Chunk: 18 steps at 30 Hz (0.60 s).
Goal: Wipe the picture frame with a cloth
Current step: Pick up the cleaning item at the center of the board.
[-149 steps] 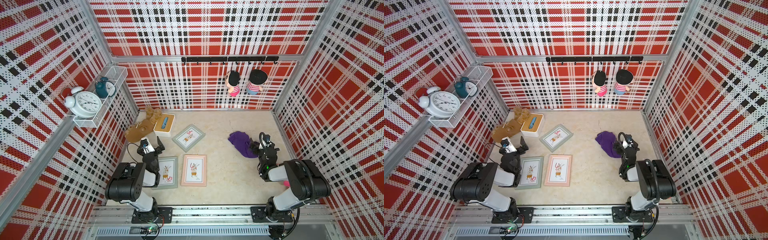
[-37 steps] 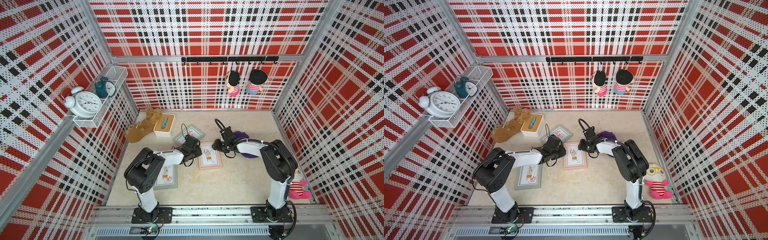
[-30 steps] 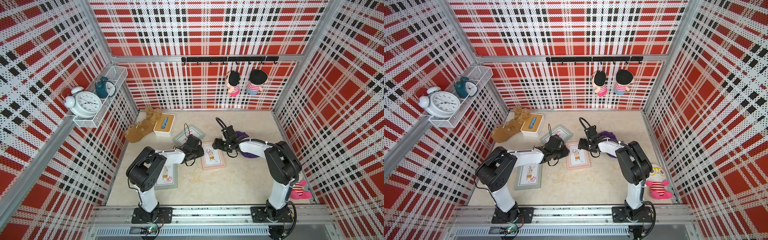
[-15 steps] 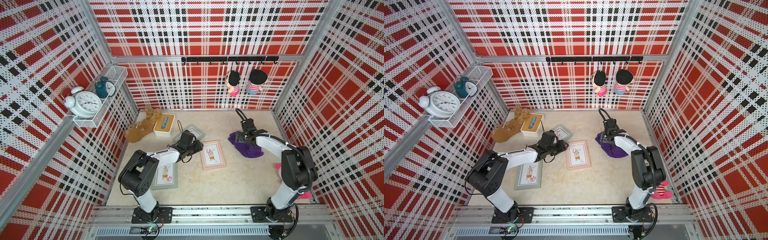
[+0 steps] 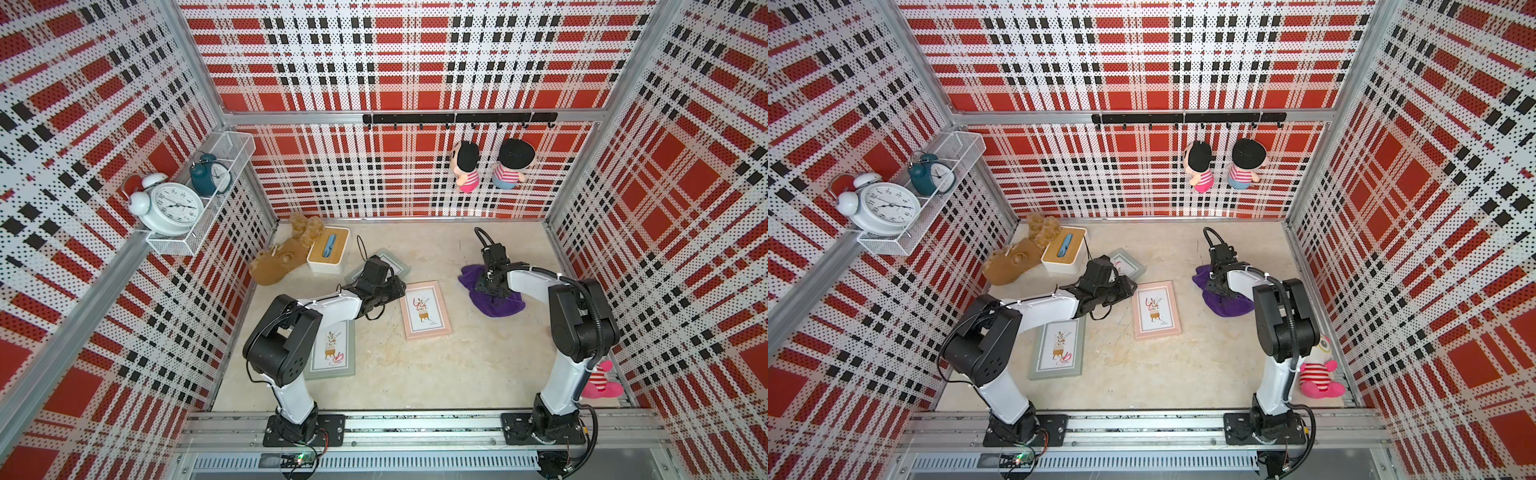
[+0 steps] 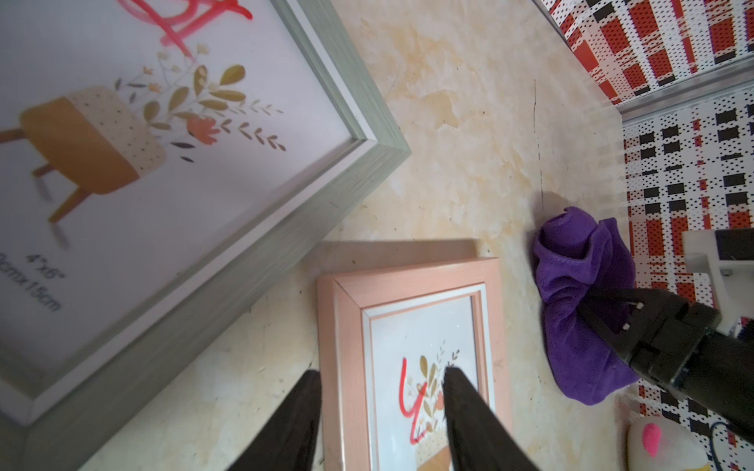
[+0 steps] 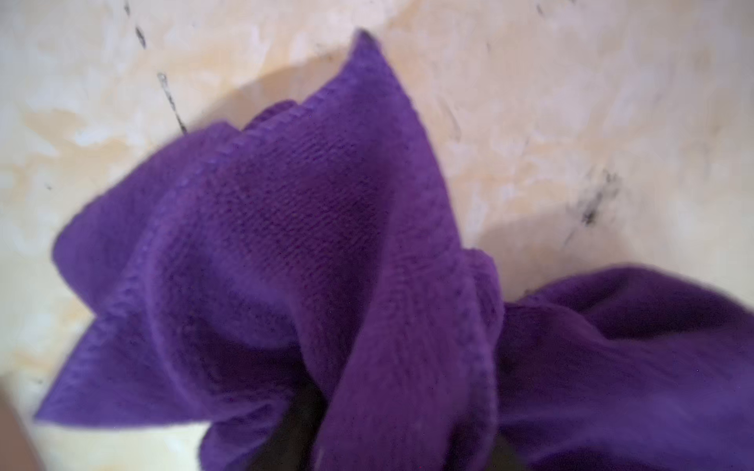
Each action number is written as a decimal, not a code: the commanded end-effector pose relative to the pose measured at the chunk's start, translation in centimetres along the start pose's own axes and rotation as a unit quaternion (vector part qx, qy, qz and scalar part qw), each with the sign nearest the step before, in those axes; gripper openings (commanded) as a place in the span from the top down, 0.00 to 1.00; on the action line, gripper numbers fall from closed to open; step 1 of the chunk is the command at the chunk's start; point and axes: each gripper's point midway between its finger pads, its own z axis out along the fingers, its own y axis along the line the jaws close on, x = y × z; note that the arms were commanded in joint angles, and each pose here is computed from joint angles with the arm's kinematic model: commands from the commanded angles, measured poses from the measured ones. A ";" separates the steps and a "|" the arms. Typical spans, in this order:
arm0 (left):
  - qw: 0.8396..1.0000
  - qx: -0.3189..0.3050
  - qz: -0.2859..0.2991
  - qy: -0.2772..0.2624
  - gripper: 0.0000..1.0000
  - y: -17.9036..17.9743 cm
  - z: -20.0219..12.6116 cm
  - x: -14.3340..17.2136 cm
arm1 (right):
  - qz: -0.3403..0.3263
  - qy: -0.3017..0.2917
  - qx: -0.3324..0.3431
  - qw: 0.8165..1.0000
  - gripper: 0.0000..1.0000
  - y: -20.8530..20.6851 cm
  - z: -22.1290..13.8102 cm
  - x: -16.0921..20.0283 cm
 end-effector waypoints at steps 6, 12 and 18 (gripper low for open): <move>1.000 -0.023 0.022 -0.001 0.63 1.0 1.0 0.3 | 0.040 -0.033 -0.045 0.998 0.97 0.5 -4.5 -1.0; 0.999 -0.013 0.029 0.023 0.70 0.7 2.1 1.5 | 0.012 -0.044 -0.120 0.992 1.00 5.7 -6.4 -0.2; 0.999 -0.030 0.037 0.026 0.75 1.3 3.0 1.8 | -0.076 -0.037 -0.150 0.985 1.00 11.7 -6.5 2.0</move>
